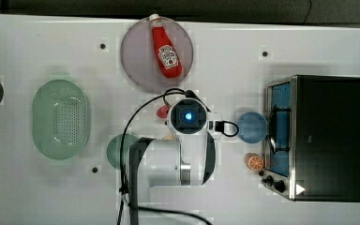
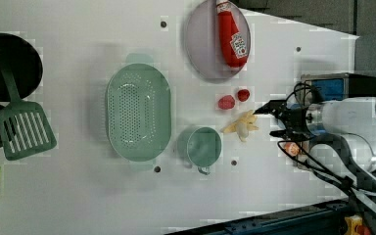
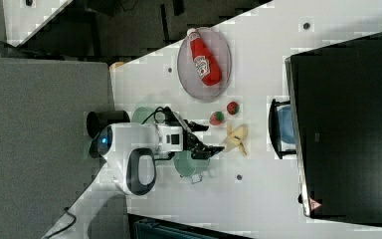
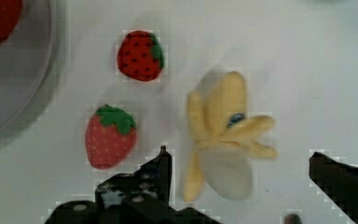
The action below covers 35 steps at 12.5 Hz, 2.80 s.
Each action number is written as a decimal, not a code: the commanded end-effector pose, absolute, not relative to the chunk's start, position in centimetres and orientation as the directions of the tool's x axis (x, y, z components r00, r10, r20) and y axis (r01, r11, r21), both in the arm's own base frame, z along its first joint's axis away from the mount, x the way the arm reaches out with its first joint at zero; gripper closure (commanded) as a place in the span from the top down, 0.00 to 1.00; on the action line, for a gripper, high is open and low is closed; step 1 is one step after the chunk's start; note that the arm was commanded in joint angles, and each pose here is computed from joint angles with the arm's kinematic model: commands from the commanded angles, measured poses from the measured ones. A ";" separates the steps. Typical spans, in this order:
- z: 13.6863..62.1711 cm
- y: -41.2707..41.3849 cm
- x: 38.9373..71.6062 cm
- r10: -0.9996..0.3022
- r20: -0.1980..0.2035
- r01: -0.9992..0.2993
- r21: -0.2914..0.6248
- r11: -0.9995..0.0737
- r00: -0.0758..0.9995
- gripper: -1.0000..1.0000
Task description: Pick banana from table and place on oven.
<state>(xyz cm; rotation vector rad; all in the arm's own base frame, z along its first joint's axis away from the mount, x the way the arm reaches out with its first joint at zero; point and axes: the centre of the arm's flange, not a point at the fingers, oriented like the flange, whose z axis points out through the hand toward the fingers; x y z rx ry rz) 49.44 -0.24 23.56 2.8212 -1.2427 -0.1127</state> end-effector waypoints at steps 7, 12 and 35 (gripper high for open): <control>17.0 0.7 48.1 -0.745 -0.039 -0.743 0.052 -0.667 0.666 0.71; 16.2 0.7 47.9 -0.744 -0.047 -0.742 0.059 -0.668 0.666 0.21; 51.8 -28.1 51.1 -0.690 0.015 -0.690 0.064 -0.721 0.723 0.21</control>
